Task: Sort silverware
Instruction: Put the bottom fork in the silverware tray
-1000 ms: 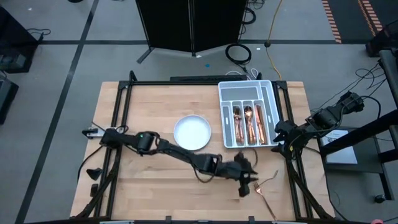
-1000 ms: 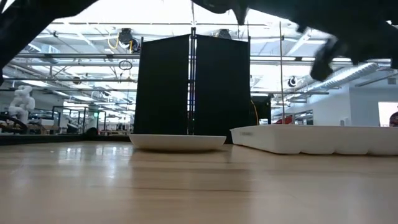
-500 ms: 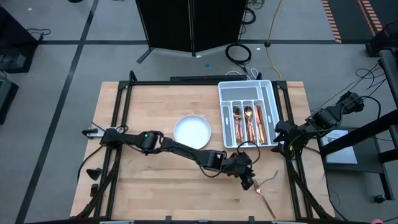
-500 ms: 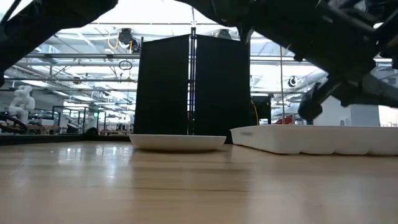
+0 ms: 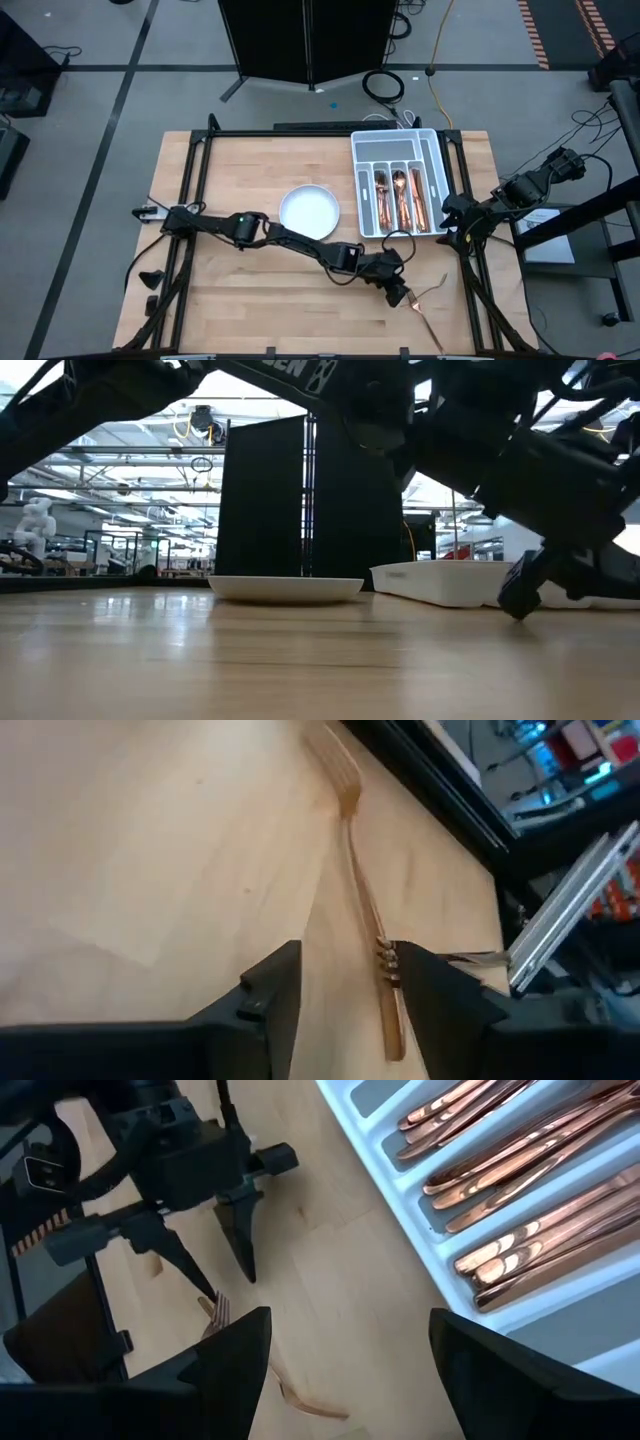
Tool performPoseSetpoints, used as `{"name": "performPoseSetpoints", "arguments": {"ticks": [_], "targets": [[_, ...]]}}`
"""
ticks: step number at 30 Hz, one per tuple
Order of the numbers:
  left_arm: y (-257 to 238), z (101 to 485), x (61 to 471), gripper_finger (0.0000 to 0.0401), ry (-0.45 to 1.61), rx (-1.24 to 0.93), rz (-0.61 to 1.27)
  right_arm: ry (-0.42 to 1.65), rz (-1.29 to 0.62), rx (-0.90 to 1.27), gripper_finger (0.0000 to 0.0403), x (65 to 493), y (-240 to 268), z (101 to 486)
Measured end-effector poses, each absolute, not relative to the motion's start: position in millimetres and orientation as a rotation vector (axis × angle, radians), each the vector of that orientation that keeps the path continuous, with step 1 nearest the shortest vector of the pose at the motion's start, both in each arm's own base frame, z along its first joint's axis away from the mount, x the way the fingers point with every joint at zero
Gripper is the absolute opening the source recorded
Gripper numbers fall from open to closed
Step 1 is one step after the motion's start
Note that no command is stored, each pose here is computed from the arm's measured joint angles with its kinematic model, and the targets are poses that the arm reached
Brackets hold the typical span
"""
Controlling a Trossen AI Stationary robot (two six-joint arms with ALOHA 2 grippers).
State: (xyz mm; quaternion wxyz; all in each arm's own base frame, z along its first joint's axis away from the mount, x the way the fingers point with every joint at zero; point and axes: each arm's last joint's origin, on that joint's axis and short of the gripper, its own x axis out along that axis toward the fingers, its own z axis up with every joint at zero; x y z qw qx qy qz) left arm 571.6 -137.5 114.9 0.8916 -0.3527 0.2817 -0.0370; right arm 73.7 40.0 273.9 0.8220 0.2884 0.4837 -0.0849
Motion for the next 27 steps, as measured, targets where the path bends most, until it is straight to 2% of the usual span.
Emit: {"name": "performPoseSetpoints", "arguments": {"ticks": [7,27], "targets": [[-137,117,575,0.0186,0.538,-0.746,-0.107,1.027,-0.184,0.61,0.0263,74,40,274],[-150,107,572,0.0185,0.566,-0.761,-0.112,1.026,-0.199,0.638,0.0263,74,40,274]]}}
